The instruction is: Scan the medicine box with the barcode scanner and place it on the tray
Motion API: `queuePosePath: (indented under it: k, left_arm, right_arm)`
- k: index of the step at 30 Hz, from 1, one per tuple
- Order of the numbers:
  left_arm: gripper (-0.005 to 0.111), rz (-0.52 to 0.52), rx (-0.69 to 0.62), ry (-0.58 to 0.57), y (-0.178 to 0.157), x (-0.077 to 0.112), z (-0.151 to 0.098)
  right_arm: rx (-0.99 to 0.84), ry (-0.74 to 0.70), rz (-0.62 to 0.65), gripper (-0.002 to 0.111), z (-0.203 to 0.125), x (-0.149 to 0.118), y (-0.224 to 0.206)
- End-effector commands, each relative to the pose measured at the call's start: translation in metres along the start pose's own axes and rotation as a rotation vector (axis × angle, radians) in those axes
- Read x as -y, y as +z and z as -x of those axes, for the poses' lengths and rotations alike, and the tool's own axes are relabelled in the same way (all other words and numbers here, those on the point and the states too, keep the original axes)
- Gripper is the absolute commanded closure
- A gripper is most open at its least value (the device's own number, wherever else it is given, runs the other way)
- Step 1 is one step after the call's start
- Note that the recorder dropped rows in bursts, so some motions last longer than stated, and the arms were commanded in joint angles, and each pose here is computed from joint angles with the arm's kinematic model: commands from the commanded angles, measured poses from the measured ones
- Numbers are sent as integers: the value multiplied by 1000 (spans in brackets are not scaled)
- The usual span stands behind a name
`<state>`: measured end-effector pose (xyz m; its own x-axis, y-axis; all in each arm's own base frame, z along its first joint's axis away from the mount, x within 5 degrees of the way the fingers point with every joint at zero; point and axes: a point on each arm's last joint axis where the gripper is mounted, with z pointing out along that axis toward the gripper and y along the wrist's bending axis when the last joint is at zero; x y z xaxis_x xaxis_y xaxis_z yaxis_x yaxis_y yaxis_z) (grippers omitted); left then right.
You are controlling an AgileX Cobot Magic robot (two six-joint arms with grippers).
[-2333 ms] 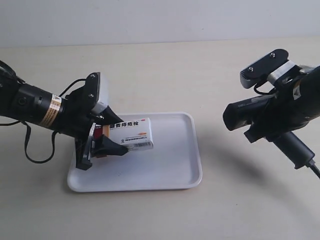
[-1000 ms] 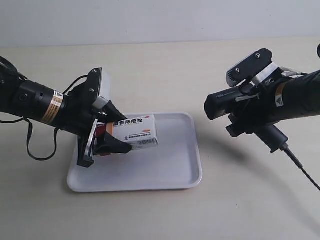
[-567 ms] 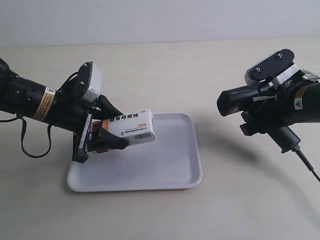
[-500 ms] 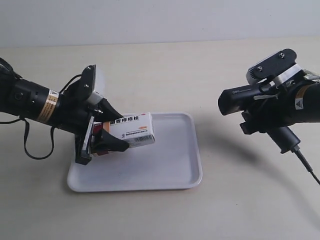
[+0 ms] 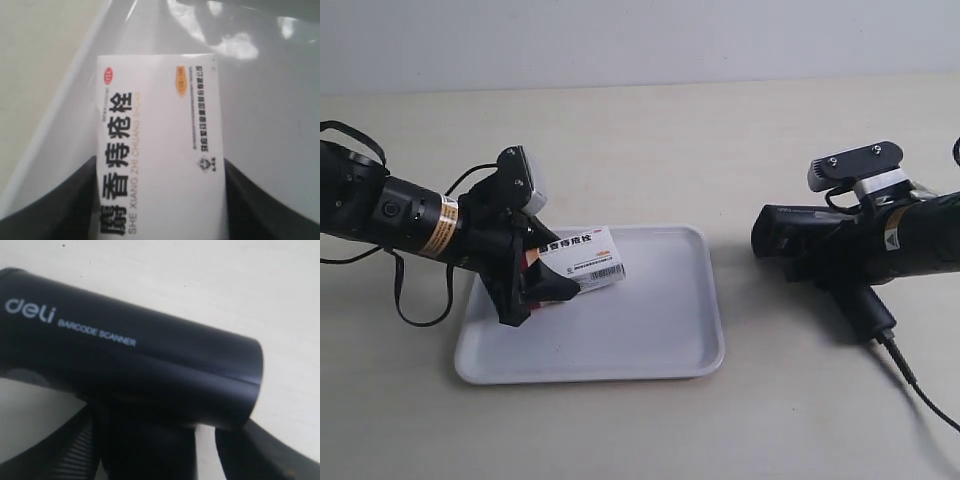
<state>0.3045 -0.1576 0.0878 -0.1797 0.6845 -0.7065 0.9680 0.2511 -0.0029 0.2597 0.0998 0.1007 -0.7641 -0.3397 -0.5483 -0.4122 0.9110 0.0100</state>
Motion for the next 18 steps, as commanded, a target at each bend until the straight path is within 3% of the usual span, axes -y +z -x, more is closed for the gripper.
queuePosePath:
  k: [1, 7, 8, 11, 13, 18]
  left_arm:
    - [73, 20, -10, -15, 2, -2, 0]
    - [7, 15, -2, -62, 2, -1, 1]
    - [2, 15, 2, -72, 2, -1, 1]
    - [2, 25, 36, -74, -4, -2, 9]
    - [2, 46, 60, -62, -13, -3, 18]
    - [2, 115, 171, -42, -56, 2, 60]
  right_arm:
    - [7, 40, 12, 76, -2, 0, 7]
    - [23, 115, 13, 28, 0, 0, 5]
    - [33, 125, 12, 22, 2, 0, 2]
    - [71, 128, 5, 10, 10, 0, -11]
    - [106, 120, -4, 8, 17, 1, -25]
    - [252, 117, -49, 15, 36, 3, -87]
